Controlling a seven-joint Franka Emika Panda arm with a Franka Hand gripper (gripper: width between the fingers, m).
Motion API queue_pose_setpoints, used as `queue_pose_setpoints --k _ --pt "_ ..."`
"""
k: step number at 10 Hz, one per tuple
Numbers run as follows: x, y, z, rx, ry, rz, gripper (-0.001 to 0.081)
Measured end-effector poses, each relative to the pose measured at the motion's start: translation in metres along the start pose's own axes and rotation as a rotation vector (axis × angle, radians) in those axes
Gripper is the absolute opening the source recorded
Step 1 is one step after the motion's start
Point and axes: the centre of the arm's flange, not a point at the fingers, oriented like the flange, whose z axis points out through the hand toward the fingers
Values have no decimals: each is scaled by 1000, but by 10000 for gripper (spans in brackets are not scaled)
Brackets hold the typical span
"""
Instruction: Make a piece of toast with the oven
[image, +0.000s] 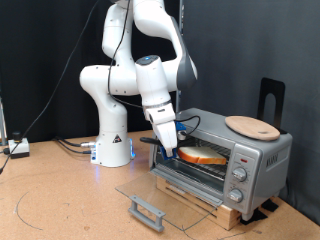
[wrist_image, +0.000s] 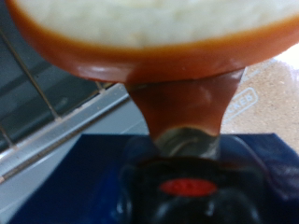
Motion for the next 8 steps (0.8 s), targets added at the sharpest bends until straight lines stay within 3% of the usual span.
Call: queue_pose_setpoints --k 3,8 --pt "-4 13 -6 -6 12 -6 397" --pt "-28 50 -17 -6 -34 6 397"
